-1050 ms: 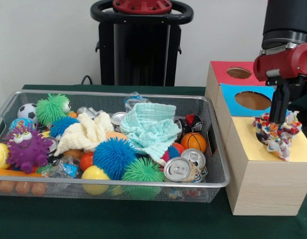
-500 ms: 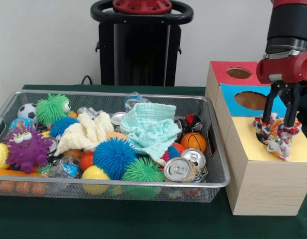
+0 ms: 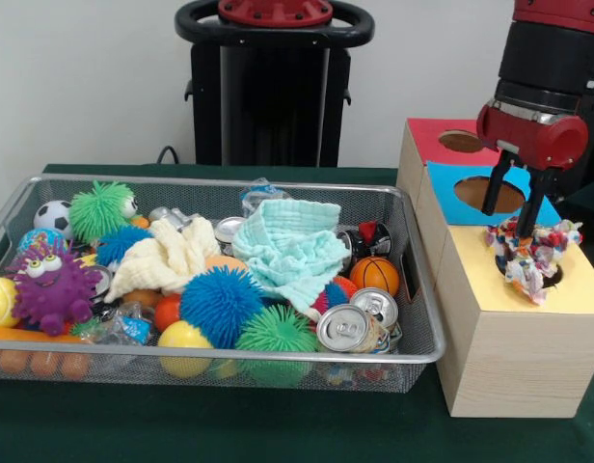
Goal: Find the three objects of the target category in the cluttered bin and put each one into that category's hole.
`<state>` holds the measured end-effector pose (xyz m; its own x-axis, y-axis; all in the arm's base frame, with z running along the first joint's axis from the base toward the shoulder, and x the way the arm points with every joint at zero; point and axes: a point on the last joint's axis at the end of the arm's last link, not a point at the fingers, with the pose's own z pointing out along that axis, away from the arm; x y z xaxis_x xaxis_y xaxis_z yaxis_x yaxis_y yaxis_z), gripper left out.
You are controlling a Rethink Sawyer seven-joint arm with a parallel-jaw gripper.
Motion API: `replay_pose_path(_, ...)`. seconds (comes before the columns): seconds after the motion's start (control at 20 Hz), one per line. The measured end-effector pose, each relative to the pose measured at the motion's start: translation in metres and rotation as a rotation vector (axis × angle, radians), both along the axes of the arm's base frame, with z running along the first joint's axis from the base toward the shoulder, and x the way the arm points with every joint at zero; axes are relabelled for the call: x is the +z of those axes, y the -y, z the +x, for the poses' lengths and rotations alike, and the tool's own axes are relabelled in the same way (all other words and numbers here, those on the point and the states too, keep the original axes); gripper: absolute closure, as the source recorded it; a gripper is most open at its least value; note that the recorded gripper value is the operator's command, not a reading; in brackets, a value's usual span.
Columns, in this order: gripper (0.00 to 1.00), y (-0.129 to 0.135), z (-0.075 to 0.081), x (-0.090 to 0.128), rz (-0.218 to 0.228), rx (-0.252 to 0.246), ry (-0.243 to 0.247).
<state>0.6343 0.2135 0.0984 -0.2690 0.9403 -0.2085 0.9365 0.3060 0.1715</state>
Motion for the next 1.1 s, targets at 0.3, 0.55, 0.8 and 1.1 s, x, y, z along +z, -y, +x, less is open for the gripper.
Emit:
replay_pose_path(0.3,0.0,0.011,-0.001,0.004,-0.005,-0.006,-0.047)
replay_pose_path(0.55,0.0,0.013,0.0,0.005,-0.012,-0.008,-0.037)
replay_pose_path(0.8,0.0,0.017,0.006,0.01,-0.029,-0.009,0.001)
replay_pose_path(1.1,0.0,0.03,0.024,0.029,-0.042,-0.036,0.105)
